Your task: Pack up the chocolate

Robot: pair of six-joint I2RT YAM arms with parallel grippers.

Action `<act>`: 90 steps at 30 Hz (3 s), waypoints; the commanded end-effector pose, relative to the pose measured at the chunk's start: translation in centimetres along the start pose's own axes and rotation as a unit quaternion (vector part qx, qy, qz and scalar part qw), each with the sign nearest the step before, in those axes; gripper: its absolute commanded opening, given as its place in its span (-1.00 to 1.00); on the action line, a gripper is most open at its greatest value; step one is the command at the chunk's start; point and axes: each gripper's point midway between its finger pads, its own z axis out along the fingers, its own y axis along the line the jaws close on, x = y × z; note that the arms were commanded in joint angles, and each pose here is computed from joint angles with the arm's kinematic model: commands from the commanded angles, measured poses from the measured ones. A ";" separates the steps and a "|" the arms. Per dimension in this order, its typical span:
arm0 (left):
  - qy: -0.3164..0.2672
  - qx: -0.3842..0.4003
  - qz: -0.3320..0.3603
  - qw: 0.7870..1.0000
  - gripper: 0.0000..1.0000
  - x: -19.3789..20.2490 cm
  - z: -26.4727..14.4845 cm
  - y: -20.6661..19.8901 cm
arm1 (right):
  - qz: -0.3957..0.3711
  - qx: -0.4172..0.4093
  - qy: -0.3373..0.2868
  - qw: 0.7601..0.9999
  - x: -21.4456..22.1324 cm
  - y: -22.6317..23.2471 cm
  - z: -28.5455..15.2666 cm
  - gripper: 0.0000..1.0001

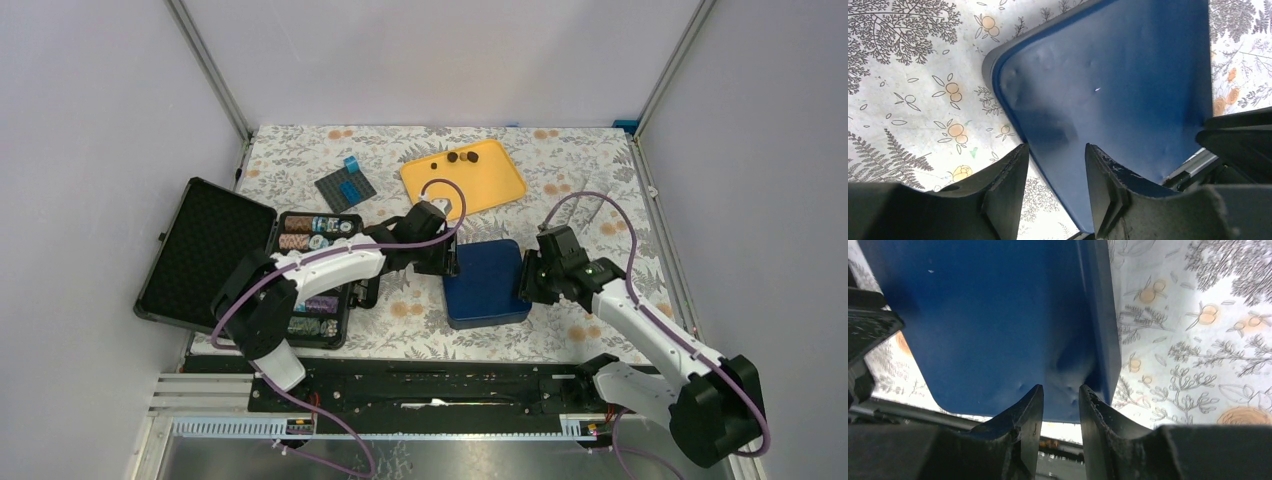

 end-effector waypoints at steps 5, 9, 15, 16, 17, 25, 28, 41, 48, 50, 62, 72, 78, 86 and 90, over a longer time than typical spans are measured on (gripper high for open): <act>0.018 0.019 0.002 1.000 -0.04 0.8 1.3 -0.3 | 0.043 0.032 0.014 0.998 2.2 -1.7 0.8 -0.19; -0.003 0.018 0.007 1.000 -0.04 -0.2 0.0 -0.7 | 0.036 0.005 -0.063 0.997 -2.5 0.5 -1.9 -0.17; -0.040 0.034 0.010 0.999 -0.02 -2.6 -1.8 -2.2 | 0.001 0.001 -0.149 0.989 -10.0 3.6 -3.7 -0.05; -0.046 0.036 0.016 0.998 0.01 -3.0 -2.0 -2.4 | -0.011 0.003 -0.151 0.988 -11.0 4.1 -3.4 0.00; -0.057 0.030 0.020 0.998 0.05 -3.8 -2.1 -2.5 | -0.023 0.006 -0.151 0.988 -11.8 4.5 -3.0 0.03; -0.096 -0.027 -0.020 0.995 0.03 -7.4 0.1 -0.9 | -0.057 0.023 -0.111 0.992 -15.0 4.4 2.6 -0.06; -0.082 -0.026 -0.044 0.995 -0.02 -7.4 1.8 0.8 | -0.020 0.020 -0.060 0.998 -13.6 1.8 6.2 -0.30; -0.041 -0.052 -0.013 0.998 -0.03 -6.7 2.6 1.8 | -0.020 0.016 -0.117 0.993 -15.5 2.4 1.4 -0.63; -0.108 -0.018 -0.018 0.994 0.00 -9.7 -2.6 -0.7 | -0.033 -0.001 -0.169 0.985 -16.1 3.6 -4.4 -0.61; -0.118 -0.012 -0.020 0.993 0.00 -9.9 -3.6 -1.0 | -0.045 0.003 -0.158 0.986 -14.8 4.0 -4.1 -0.61; -0.119 -0.015 -0.027 0.992 0.03 -8.0 -4.6 0.1 | -0.027 0.066 -0.003 0.997 -4.4 -1.5 5.5 -0.56; -0.106 0.002 -0.021 0.994 0.03 -7.0 -4.3 -1.0 | -0.027 -0.008 -0.116 0.993 -10.9 3.5 -2.2 -0.57; -0.094 0.042 -0.026 0.994 0.04 -7.1 -1.8 -3.4 | -0.007 -0.043 -0.110 0.993 -10.2 4.7 -2.5 -0.57; -0.098 0.011 -0.012 0.995 0.00 -8.1 -1.4 -3.7 | 0.006 -0.006 -0.119 0.993 -9.0 2.5 -3.0 -0.55; -0.114 -0.032 0.022 0.993 -0.01 -8.4 -1.7 -4.4 | 0.018 -0.001 -0.131 0.991 -8.8 2.0 -3.5 -0.56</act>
